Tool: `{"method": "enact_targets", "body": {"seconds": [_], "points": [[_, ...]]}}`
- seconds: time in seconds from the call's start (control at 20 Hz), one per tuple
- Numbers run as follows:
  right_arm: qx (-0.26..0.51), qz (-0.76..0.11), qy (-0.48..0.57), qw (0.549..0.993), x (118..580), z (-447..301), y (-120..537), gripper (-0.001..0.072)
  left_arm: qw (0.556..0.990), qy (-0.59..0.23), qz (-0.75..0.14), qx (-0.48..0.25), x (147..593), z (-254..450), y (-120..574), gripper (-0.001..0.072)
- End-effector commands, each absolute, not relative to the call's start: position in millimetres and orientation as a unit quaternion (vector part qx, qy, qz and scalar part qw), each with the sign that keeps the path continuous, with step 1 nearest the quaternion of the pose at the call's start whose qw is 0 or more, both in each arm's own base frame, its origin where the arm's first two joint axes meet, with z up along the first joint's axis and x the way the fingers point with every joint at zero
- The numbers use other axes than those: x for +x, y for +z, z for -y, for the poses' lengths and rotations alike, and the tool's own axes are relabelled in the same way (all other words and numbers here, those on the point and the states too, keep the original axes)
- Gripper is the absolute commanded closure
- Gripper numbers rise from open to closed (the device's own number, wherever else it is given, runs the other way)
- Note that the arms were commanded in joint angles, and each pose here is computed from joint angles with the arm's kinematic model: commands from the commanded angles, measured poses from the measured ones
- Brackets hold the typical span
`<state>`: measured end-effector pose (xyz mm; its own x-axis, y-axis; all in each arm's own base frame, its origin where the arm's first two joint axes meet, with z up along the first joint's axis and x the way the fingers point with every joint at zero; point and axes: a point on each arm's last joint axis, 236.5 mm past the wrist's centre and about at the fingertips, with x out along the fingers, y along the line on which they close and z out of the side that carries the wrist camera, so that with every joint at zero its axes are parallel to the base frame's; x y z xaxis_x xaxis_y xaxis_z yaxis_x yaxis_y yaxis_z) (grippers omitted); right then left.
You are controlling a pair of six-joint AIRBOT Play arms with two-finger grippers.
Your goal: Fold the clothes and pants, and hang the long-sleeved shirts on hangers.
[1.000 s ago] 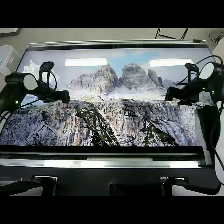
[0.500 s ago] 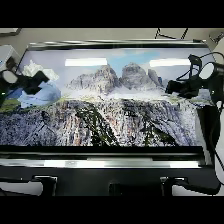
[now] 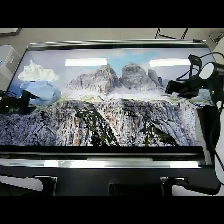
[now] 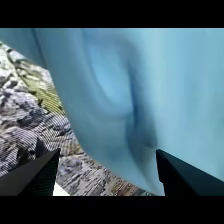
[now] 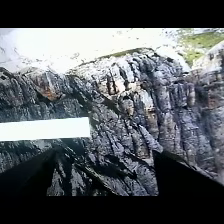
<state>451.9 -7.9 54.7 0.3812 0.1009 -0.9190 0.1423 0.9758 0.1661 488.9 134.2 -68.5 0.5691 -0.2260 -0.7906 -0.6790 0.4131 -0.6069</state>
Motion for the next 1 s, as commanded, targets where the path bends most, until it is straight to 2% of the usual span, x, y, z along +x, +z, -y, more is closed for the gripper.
{"method": "enact_targets", "body": {"seconds": [0.0, 0.1, 0.15, 0.25, 0.3, 0.4, 0.5, 0.6, 0.7, 0.8, 0.95], "points": [[0.112, -0.564, -0.009, 0.818, 448.0, 5.1, 53.1, 0.0038, 0.748, 0.129, -0.377, -0.53, 519.5, -127.3, -73.5, -0.0013], [0.117, -0.575, -0.004, 0.81, 442.1, 1.1, 51.5, 0.0037, 0.769, 0.12, -0.358, -0.516, 535.3, -117.2, -70.9, -0.0011], [0.118, -0.58, -0.003, 0.806, 438.9, 0.0, 50.5, 0.0037, 0.776, 0.12, -0.352, -0.509, 540.8, -111.4, -69.4, 0.0061], [0.118, -0.589, -0.002, 0.8, 434.3, -0.7, 49.1, 0.0037, 0.778, 0.108, -0.359, -0.505, 544.0, -95.3, -67.6, 0.0688], [0.119, -0.594, 0.0, 0.796, 431.4, -1.8, 48.4, 0.0037, 0.783, 0.094, -0.363, -0.497, 544.5, -85.3, -60.8, 0.0681], [0.119, -0.609, 0.002, 0.784, 422.5, -3.6, 46.8, 0.0038, 0.829, 0.045, -0.346, -0.437, 550.4, -64.7, -18.6, 0.0681], [0.116, -0.617, 0.005, 0.779, 414.3, -4.6, 50.7, 0.0039, 0.892, -0.032, -0.293, -0.343, 549.0, -26.6, 69.5, 0.0681], [0.115, -0.606, 0.006, 0.787, 411.2, -4.9, 63.9, 0.0039, 0.926, -0.115, -0.226, -0.279, 523.4, 33.9, 170.9, 0.0681], [0.115, -0.588, 0.008, 0.8, 409.0, -5.6, 81.0, 0.0039, 0.934, -0.196, -0.168, -0.248, 479.7, 103.1, 252.6, 0.0681], [0.119, -0.57, 0.016, 0.813, 404.2, -10.4, 100.8, 0.0039, 0.92, -0.291, -0.135, -0.225, 424.8, 181.1, 304.0, 0.0681], [0.125, -0.547, 0.031, 0.827, 390.5, -18.8, 130.6, 0.0039, 0.881, -0.405, -0.153, -0.19, 360.9, 282.3, 307.0, 0.0681]]}}
